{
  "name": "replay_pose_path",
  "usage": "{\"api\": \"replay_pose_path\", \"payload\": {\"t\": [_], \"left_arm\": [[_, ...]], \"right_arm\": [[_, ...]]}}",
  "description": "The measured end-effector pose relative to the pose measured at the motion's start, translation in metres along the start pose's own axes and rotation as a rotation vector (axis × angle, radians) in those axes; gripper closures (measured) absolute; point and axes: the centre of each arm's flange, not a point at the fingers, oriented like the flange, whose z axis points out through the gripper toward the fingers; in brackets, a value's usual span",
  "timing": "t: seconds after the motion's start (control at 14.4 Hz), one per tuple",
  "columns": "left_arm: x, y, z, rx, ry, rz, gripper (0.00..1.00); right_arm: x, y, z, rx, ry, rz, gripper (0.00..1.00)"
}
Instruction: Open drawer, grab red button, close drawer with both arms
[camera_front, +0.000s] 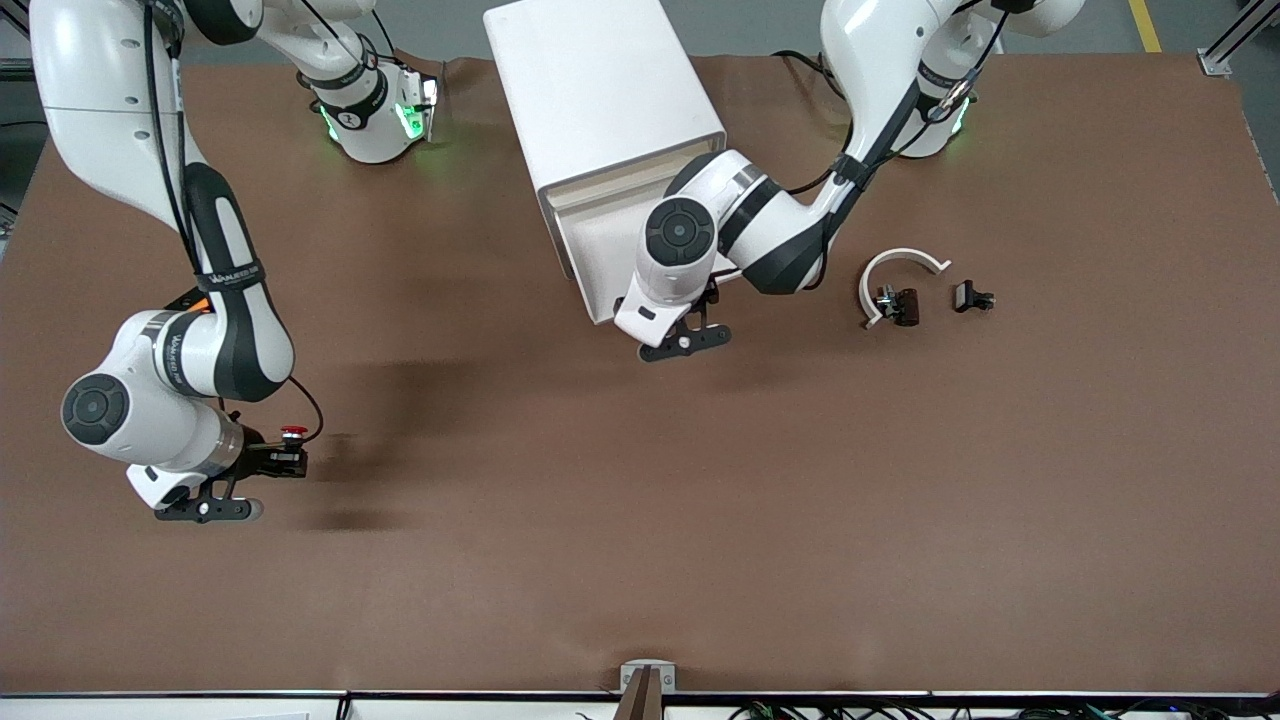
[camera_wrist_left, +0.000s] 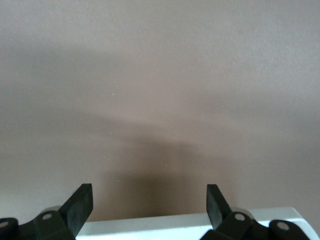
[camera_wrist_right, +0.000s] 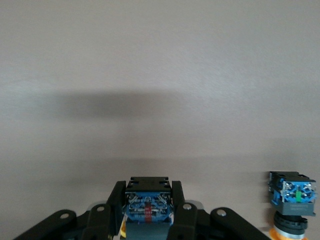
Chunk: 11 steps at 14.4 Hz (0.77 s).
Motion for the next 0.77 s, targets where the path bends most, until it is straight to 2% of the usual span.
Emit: {"api": "replay_pose_path", "payload": {"t": [0.56,0.77], "left_arm": [[-0.05,0.019,0.01,0.007,-0.041,-0.009,0.0],[-0.068,0.025,0.014,0.013,-0.058,-0.013,0.0]], "right_arm": [[-0.013,0.031,0.027,-0.01,0.015,-0.021,0.59],[-0.019,0.039,0.037,-0.017,0.037,-0.019,0.59]]}}
